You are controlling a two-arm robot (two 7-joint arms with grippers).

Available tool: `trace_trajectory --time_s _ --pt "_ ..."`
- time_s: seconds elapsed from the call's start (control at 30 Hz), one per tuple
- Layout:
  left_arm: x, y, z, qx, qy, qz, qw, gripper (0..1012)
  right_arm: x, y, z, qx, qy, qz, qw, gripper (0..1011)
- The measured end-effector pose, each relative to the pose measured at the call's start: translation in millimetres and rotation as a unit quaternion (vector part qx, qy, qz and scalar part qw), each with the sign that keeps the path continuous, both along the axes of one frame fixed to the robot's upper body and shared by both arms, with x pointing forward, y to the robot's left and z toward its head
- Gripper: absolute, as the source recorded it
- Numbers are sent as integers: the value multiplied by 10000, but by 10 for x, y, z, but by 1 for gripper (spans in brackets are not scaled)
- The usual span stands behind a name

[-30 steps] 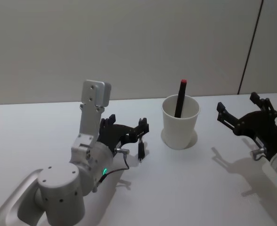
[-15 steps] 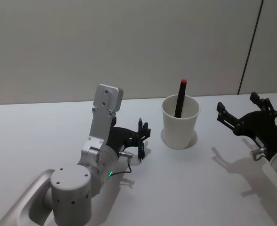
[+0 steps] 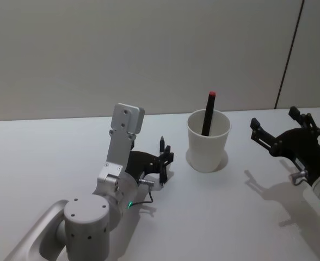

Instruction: Place the pen into the pen holder.

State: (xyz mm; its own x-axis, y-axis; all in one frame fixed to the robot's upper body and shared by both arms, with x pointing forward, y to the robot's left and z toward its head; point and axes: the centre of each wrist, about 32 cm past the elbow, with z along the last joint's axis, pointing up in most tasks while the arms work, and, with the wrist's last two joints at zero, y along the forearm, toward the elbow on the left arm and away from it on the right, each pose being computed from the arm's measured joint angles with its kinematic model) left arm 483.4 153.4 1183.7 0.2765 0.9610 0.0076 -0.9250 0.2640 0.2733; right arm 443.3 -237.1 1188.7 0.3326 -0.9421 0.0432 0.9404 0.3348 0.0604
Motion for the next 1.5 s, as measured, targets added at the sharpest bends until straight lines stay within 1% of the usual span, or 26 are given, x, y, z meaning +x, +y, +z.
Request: trace_trajectory --time_s 0.23,0.63,0.87,0.97,1.13,1.17,1.27,1.37,1.4,1.5 --pt "11 -7 -51 -24 23 31 10000 1001 0 0 0 0 0 0 10000 1001" --pt "23 -40 -126 -165 23 68 9998 1001 0 0 0 0 0 0 10000 1001" --pt "22 -50 -155 -172 57 75 9998 1001 0 0 0 0 0 0 10000 1001" --pt "22 -55 -166 -142 79 64 9998 1001 0 0 0 0 0 0 10000 1001" --pt "23 -63 -181 -43 143 12 9999 1001 0 0 0 0 0 0 10000 1001" --pt "23 -65 -184 -5 166 -8 9999 1001 0 0 0 0 0 0 10000 1001" --pt "25 -68 -187 41 192 -37 9998 1001 0 0 0 0 0 0 10000 1001" --pt "27 -73 -187 118 228 -81 9996 1001 0 0 0 0 0 0 10000 1001" --pt "27 -73 -187 118 228 -81 9996 1001 0 0 0 0 0 0 10000 1001" --pt "28 -76 -187 171 252 -114 9995 1001 0 0 0 0 0 0 10000 1001"
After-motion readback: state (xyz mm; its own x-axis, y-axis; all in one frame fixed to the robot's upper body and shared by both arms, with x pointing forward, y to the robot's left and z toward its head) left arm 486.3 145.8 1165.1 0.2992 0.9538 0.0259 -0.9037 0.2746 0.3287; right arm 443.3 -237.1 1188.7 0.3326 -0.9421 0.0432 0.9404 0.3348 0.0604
